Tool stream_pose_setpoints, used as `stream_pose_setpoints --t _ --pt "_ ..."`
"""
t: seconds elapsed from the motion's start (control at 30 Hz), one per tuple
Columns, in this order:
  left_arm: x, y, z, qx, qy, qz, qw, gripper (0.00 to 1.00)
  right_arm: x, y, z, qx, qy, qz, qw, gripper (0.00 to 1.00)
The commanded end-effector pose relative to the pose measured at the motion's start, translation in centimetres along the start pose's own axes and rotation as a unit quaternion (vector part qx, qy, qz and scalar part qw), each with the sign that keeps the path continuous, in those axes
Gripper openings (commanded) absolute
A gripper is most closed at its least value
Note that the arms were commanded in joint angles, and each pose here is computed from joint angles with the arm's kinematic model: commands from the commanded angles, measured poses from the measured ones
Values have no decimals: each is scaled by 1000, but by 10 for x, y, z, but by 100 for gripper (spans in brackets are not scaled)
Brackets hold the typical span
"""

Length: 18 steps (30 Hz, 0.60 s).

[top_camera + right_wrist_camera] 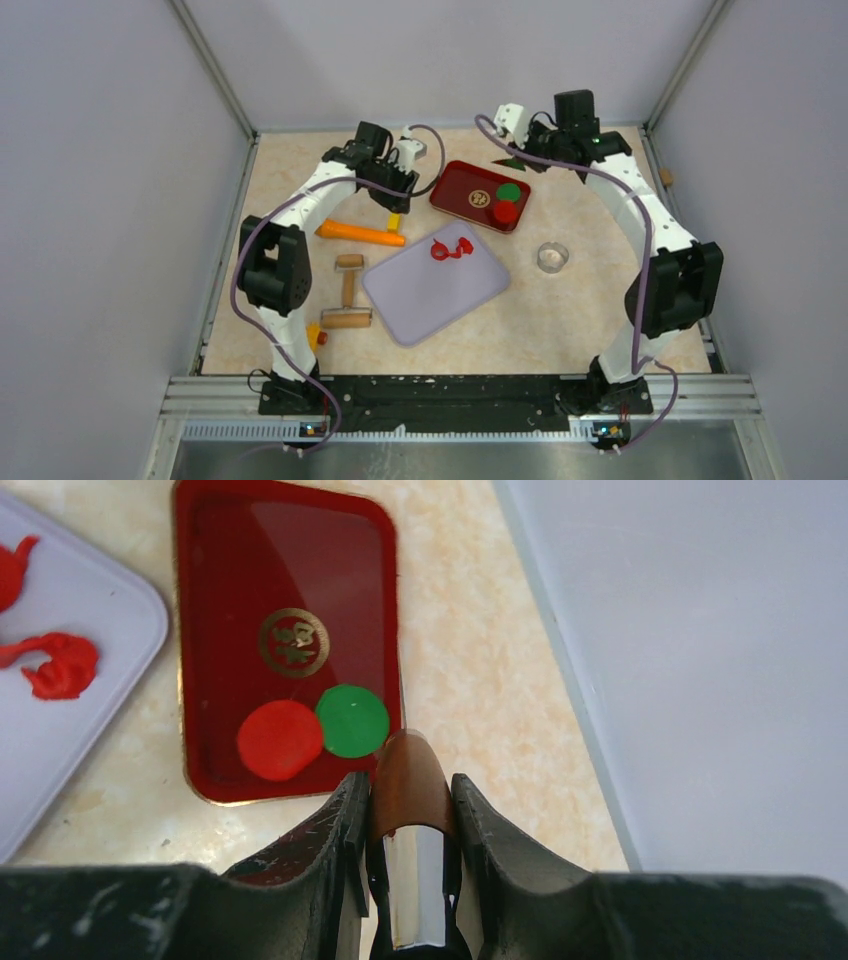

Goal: Roll out the dumpling wrappers from the dough

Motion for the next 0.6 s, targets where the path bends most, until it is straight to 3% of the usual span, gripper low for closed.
stream_pose_setpoints --t 0.0,0.1,0.3,0.53,0.57 --pt "9 -4 28 -19 -42 -15 999 49 -47 -48 15 87 -49 -122 987 0" --pt "21 -8 40 -34 -49 -6 998 50 -56 -58 -2 166 -50 -155 972 0" --pt "18 -17 68 -35 -88 15 995 51 -88 -66 -41 361 -86 -178 911 0" --pt "-17 -24 84 9 -151 2 989 51 -139 -27 -74 552 -163 -59 816 0" --pt "-21 -26 85 17 -160 -1 987 51 -144 -15 -71 560 -168 -31 811 0"
Point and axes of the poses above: each gripper's point midway between its finger pads, its own x axis out along the fingers, its own y axis along the line the jaws close on, z = x × y, the point moved 8 cm from there along -x, back along the fingers, and after that the axes turned 8 degrees about -x, right-handed, at the moved point
